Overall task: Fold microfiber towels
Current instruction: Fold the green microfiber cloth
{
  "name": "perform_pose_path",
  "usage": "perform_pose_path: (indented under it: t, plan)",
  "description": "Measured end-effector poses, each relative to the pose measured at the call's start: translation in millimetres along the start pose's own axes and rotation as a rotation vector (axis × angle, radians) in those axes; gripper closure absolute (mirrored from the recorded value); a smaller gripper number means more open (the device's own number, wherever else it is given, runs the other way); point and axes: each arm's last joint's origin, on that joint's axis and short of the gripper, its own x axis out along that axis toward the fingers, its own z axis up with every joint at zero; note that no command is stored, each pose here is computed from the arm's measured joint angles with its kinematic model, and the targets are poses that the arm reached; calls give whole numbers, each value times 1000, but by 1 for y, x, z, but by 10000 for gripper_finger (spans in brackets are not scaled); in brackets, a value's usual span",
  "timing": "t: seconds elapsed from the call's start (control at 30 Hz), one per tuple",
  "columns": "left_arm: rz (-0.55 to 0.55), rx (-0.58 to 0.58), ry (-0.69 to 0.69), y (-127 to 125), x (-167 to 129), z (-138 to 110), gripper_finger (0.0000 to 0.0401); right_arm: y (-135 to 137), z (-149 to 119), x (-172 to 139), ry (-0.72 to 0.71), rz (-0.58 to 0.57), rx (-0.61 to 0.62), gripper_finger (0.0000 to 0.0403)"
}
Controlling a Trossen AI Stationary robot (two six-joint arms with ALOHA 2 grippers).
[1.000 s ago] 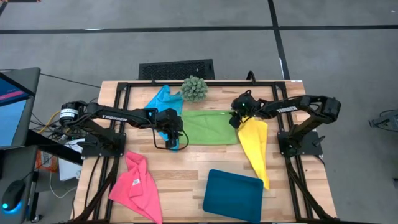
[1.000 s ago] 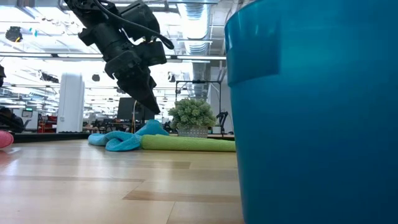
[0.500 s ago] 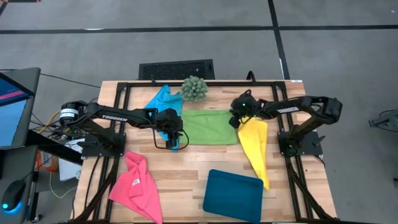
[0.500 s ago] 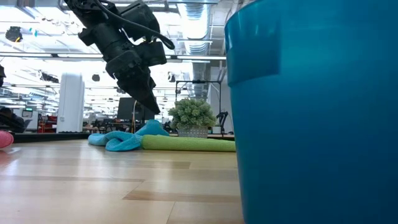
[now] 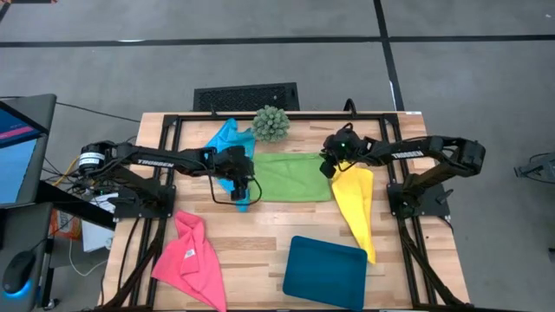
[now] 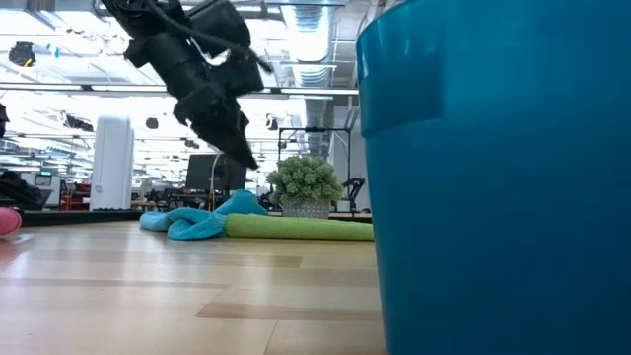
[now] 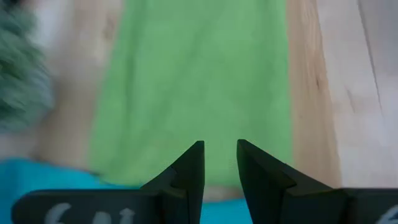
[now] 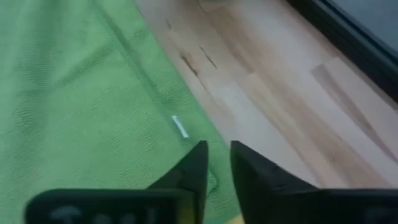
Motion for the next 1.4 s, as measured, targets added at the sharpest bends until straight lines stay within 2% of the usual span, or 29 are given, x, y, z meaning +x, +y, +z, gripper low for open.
perform_pose_path:
  t: [0.1,0.2,0.33,0.43,0.57,0.67,0.8,1.4]
  plan:
    - [22,-23,-66,18,-3,4,314,2,0,0,3,8,-6,259]
    - [-43,-103,-128,43,-2,2,314,5,0,0,3,15,-12,228]
    - [-34,-200,-64,69,10,-15,314,8,0,0,5,25,3,199]
    - [-34,-298,-13,79,21,-26,308,11,-1,0,12,30,-4,185]
    - [-93,-417,41,79,33,-35,288,14,-1,0,13,39,-12,178]
    - [-82,-474,84,79,39,-41,271,15,-1,-1,11,43,-16,178]
    - [-15,-503,90,82,41,-42,255,16,0,-1,5,45,-17,181]
    - [-25,-606,74,79,46,-49,253,16,1,-1,-5,45,-17,190]
